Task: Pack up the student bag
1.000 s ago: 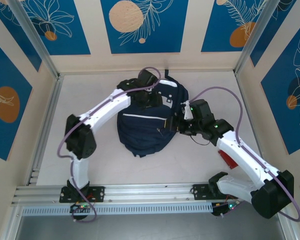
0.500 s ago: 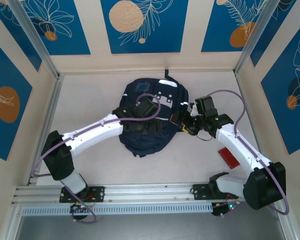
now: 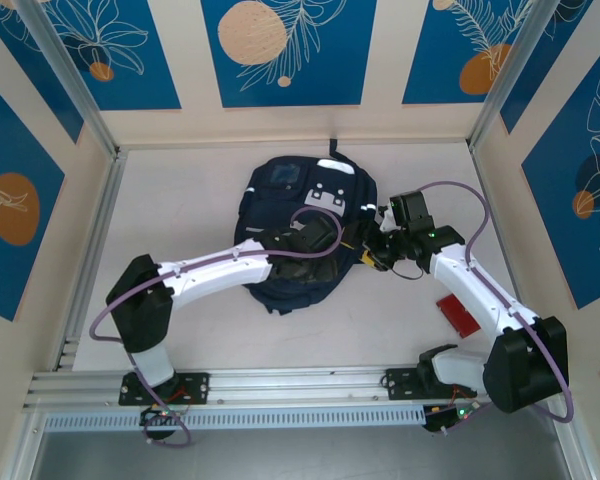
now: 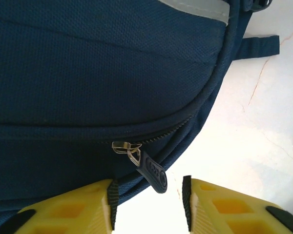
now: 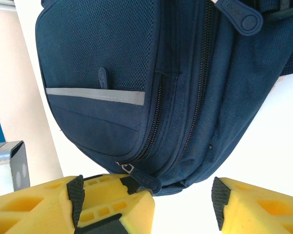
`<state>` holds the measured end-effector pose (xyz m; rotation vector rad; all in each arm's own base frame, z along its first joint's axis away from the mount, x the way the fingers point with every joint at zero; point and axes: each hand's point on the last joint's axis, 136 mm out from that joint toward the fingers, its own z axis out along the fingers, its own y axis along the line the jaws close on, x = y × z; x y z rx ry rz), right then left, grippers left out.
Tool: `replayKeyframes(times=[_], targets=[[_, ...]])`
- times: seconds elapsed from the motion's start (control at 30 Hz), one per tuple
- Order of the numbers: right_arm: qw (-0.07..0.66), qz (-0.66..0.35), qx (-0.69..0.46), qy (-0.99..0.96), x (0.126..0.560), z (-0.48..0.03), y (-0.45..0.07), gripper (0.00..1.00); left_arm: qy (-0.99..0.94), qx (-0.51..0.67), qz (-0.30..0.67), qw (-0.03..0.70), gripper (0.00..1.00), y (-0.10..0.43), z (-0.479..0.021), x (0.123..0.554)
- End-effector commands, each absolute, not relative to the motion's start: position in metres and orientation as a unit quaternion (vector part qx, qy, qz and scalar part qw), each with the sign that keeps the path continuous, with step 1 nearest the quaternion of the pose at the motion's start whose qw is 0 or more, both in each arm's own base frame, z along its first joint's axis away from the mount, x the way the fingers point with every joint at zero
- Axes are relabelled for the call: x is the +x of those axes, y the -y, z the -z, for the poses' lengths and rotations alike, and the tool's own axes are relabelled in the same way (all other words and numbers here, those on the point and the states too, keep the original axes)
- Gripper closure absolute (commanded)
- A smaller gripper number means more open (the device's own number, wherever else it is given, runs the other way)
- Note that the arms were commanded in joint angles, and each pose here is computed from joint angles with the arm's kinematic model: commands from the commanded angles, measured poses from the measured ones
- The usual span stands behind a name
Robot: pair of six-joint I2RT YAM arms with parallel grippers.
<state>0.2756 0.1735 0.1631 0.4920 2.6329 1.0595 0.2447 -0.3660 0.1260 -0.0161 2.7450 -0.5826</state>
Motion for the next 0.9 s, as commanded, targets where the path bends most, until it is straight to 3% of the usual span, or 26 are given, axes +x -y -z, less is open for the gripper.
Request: replayKeyframes(times=[0.0,0.23,0.73,0.87], targets=[[0.126,-0.385,0.166,-0.899,0.28,-0.173,-0.179,0.32,-0.957,-0.019,0.221,0.186,0.63,0.376,-0.135,0.255],[0.115,-0.389,0.163,-0.899,0.281,-0.169,-0.183,0.36,-0.959,-0.04,0.206,0.189,0.7,0.37,-0.129,0.26],[0.085,-0.414,0.148,-0.894,0.294,-0.16,-0.211,0.44,-0.96,-0.071,0.176,0.205,0.97,0.348,-0.121,0.262],[0.073,-0.406,0.142,-0.9,0.3,-0.154,-0.222,0.5,-0.961,-0.067,0.172,0.206,1.0,0.344,-0.123,0.26]])
